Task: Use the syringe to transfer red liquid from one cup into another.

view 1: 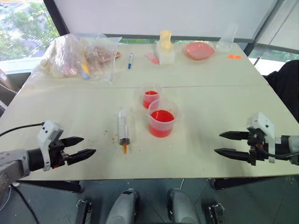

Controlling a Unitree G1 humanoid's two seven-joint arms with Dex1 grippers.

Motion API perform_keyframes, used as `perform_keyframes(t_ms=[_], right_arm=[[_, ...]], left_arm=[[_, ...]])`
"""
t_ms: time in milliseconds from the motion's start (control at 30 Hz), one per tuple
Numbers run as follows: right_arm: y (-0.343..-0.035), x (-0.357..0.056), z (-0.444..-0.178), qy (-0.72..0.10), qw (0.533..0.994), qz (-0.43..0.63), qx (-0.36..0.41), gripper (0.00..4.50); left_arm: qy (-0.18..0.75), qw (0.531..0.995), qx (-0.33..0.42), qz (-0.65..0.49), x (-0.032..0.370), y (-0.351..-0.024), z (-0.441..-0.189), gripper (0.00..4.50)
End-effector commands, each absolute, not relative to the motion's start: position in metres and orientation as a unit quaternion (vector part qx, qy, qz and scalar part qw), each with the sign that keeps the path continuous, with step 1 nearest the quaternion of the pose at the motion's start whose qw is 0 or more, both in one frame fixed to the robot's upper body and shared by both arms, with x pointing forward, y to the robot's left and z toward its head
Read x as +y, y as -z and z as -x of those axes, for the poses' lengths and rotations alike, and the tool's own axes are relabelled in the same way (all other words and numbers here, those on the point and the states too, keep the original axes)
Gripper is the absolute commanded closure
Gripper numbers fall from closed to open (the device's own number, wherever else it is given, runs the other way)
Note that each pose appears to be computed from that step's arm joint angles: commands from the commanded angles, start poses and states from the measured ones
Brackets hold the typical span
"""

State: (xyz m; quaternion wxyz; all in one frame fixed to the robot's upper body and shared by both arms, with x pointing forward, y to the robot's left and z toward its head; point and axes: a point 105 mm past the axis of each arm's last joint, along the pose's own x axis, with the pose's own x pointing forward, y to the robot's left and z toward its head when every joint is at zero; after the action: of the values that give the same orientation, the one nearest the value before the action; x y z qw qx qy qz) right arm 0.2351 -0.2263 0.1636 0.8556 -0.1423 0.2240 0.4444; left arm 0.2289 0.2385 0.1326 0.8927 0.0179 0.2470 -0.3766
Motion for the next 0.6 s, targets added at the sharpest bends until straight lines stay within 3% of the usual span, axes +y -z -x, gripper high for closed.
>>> perform_keyframes(t_ms=[33, 133, 600], right_arm=[[-0.174, -0.215, -0.234, -0.455, 0.855, 0.153, 0.197, 0.94], [-0.173, -0.211, -0.234, -0.455, 0.856, 0.151, 0.192, 0.94], [-0.171, -0.207, -0.24, -0.457, 0.861, 0.135, 0.179, 0.94]], left_arm=[[0.403, 0.877, 0.253, -0.062, 0.232, -0.133, -0.226, 0.03], [0.382, 0.896, 0.223, -0.038, 0.234, -0.139, -0.237, 0.03], [0.378, 0.899, 0.219, -0.027, 0.223, -0.147, -0.242, 0.03]])
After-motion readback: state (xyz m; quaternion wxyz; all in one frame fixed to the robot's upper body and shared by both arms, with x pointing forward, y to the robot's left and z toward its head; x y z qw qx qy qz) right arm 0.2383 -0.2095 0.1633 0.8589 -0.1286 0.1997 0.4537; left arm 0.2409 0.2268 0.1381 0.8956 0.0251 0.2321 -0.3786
